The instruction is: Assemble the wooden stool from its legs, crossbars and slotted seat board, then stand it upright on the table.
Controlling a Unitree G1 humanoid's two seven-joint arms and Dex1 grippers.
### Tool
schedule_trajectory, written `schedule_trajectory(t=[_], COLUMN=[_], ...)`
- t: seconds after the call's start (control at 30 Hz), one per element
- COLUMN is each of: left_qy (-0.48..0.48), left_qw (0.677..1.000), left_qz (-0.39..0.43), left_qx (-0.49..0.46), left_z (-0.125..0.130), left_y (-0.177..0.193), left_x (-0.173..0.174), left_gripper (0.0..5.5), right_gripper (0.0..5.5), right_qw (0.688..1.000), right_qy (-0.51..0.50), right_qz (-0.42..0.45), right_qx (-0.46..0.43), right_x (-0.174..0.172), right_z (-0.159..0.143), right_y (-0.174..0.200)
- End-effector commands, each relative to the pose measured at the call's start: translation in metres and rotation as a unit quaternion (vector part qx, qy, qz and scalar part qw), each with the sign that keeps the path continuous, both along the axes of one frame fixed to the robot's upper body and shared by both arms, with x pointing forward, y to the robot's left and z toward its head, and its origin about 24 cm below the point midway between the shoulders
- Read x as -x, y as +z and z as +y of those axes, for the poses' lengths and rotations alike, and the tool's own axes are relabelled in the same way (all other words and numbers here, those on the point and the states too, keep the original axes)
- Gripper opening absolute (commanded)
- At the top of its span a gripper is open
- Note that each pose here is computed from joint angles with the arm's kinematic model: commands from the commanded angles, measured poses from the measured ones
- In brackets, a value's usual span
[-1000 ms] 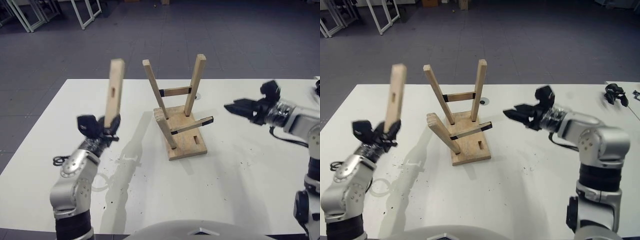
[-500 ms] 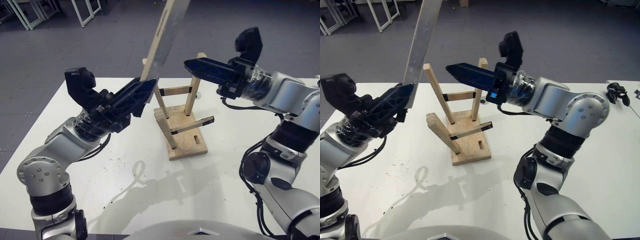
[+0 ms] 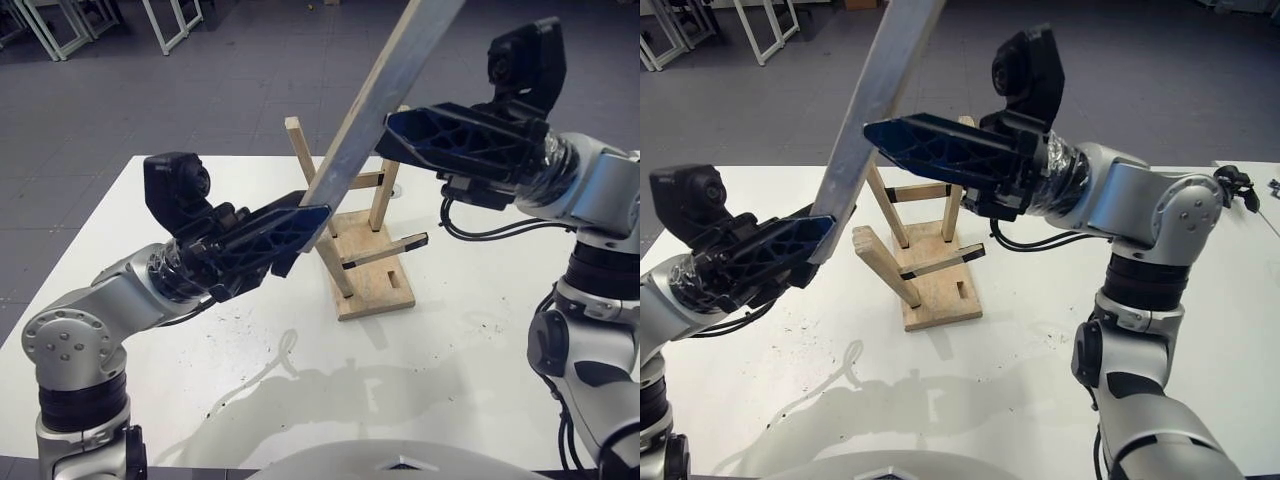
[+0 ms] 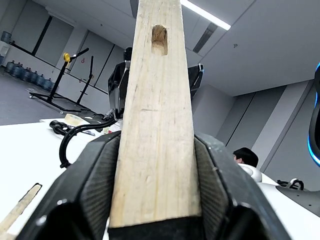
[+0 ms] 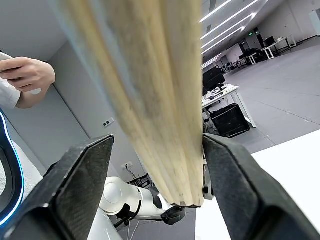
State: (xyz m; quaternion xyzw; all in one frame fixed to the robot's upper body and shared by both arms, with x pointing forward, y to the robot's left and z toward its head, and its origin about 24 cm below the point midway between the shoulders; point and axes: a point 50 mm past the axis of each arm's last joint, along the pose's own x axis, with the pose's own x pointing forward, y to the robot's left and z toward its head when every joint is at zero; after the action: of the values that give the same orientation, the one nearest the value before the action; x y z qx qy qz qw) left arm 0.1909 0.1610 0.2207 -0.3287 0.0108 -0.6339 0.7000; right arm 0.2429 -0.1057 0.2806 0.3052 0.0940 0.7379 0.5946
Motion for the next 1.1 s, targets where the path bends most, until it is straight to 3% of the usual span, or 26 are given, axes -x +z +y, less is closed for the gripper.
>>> schedule_trajectory(t=[0.03,0.13,0.33,0.5,0.6,0.8,0.97,1.03,1.1], left_qy=[-0.004,-0.007,-0.001,0.002,0.005,0.091,0.246,0.315,0.395], left_qw=[1.000,1.000,0.999,0.999,0.999,0.995,0.967,0.941,0.892], left_qz=[-0.001,-0.005,-0.006,-0.016,-0.031,-0.047,-0.022,0.005,0.018], left_qx=[-0.024,-0.027,-0.037,-0.033,-0.007,0.013,-0.063,-0.123,-0.219], left_z=[-0.003,-0.007,-0.007,-0.004,-0.002,0.023,0.048,0.048,0.054], left_y=[-0.001,0.000,-0.001,0.001,0.008,0.013,-0.013,-0.042,-0.074], left_x=[0.001,0.001,0.001,-0.002,-0.003,-0.016,-0.028,-0.035,-0.044], left_gripper=[2.08,2.08,2.08,2.08,2.71,3.25,3.25,3.25,3.25], right_gripper=[3.21,3.21,2.23,2.18,2.11,2.04,2.04,2.04,2.04], right_qw=[1.000,0.999,0.998,0.997,0.999,0.991,0.942,0.913,0.885], right_qy=[0.015,0.015,-0.011,-0.018,-0.017,-0.116,-0.304,-0.369,-0.402], right_qz=[-0.022,-0.033,-0.037,-0.044,-0.036,-0.038,-0.069,-0.066,-0.072], right_qx=[0.011,0.034,0.050,0.055,0.036,0.058,0.122,0.159,0.223], right_x=[0.009,0.014,0.014,0.014,0.012,-0.010,-0.047,-0.056,-0.056], right_z=[0.007,0.012,0.012,0.009,0.004,-0.018,-0.060,-0.078,-0.094], right_y=[0.005,0.003,0.002,0.000,0.002,0.000,-0.014,-0.032,-0.055])
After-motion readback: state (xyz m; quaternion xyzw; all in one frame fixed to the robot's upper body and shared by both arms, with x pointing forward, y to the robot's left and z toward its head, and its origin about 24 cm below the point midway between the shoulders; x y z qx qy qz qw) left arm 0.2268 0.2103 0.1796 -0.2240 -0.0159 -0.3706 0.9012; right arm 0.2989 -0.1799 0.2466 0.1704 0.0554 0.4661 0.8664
